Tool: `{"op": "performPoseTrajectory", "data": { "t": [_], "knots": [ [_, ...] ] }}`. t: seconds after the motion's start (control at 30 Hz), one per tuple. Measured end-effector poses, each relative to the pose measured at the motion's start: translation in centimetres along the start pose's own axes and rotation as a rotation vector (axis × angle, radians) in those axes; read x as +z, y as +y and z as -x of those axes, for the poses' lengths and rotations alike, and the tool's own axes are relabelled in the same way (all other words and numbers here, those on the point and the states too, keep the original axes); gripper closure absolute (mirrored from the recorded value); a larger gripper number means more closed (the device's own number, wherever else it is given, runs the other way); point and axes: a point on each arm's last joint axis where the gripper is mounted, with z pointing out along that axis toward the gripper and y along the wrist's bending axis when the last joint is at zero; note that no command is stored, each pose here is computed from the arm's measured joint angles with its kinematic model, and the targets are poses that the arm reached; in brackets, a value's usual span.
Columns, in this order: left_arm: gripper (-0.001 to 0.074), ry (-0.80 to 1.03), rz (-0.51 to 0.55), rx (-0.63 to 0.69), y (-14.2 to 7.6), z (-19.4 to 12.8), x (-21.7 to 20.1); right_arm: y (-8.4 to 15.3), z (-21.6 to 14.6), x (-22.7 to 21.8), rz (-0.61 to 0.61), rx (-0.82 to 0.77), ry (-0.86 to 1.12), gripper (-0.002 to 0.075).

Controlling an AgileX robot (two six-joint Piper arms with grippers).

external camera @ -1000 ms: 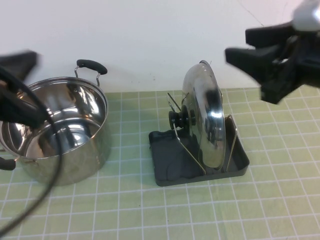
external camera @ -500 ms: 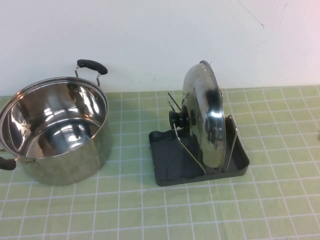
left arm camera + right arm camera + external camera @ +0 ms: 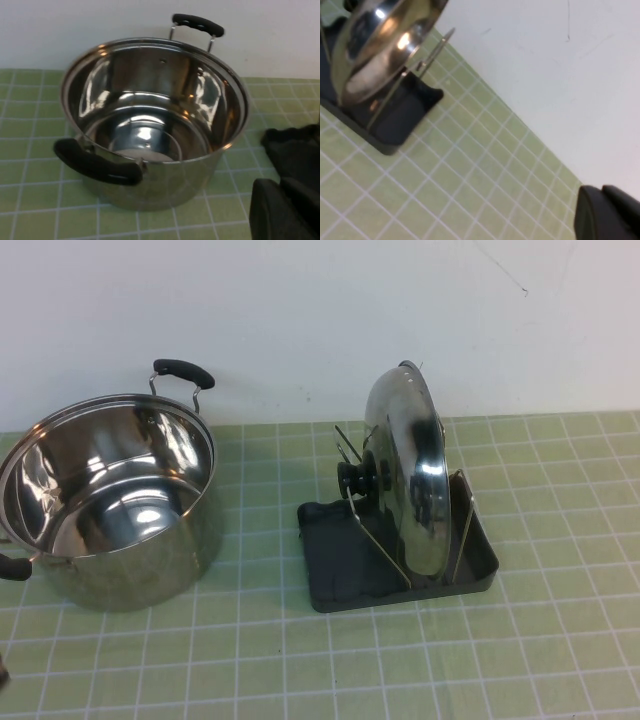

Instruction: Put pot lid on rack

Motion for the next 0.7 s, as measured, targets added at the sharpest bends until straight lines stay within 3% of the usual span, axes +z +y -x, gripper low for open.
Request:
{"op": "performPoseTrajectory", "data": {
  "t": [0.23, 0.4, 0.7],
  "knots": [
    [0.0736, -0.07, -0.088, 0.027, 0.6, -5.9, -0.1, 5.4, -5.7, 0.6, 0.079, 0.118, -0.091, 0.0726],
    [0.0736, -0.154, -0.108, 0.019, 1.0, -7.8, -0.8, 8.7, -9.4, 1.2, 0.12, 0.218, -0.126, 0.0727],
    [0.0736, -0.193, -0.116, 0.013, 1.0, -7.9, -1.1, 9.5, -10.4, 0.9, 0.112, 0.262, -0.167, 0.0727]
  ]
}}
